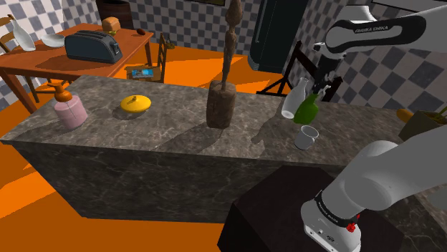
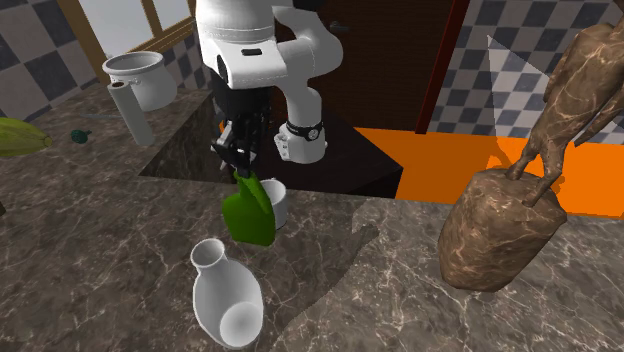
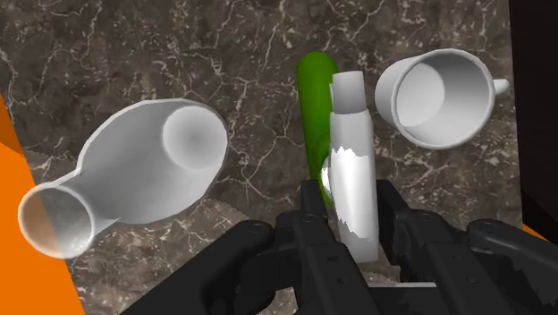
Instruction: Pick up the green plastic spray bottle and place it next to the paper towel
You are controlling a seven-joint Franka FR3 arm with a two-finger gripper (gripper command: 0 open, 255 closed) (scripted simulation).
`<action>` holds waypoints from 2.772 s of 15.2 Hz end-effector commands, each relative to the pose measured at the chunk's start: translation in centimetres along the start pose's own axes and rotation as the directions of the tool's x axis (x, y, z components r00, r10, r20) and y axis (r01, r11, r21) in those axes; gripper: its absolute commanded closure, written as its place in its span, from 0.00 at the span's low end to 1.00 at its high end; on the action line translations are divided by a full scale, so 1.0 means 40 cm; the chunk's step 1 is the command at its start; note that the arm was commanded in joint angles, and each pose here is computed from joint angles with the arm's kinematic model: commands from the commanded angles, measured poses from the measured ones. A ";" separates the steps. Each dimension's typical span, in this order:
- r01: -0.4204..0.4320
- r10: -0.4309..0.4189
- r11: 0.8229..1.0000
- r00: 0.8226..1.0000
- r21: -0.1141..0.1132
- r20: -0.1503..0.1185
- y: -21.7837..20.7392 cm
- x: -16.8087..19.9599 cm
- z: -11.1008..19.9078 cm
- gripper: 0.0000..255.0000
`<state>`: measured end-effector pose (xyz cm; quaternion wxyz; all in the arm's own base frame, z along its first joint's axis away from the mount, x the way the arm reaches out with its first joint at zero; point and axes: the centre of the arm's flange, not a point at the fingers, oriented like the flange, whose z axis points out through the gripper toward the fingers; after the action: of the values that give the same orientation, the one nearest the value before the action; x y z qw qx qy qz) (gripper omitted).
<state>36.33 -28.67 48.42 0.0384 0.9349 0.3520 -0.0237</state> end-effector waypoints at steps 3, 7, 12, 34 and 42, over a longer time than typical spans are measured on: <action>0.000 0.000 1.000 1.000 0.000 0.000 0.003 -0.001 -0.051 1.00; 0.000 0.000 1.000 1.000 0.000 0.000 0.006 -0.005 -0.104 1.00; 0.000 0.000 1.000 1.000 0.000 0.000 0.010 -0.010 -0.170 1.00; 0.000 0.000 1.000 1.000 0.000 0.000 0.026 -0.031 -0.459 1.00; 0.000 0.000 1.000 1.000 0.000 0.000 0.032 -0.038 -0.564 1.00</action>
<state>36.34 -28.61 70.40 0.0383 0.9349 0.3519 -0.0237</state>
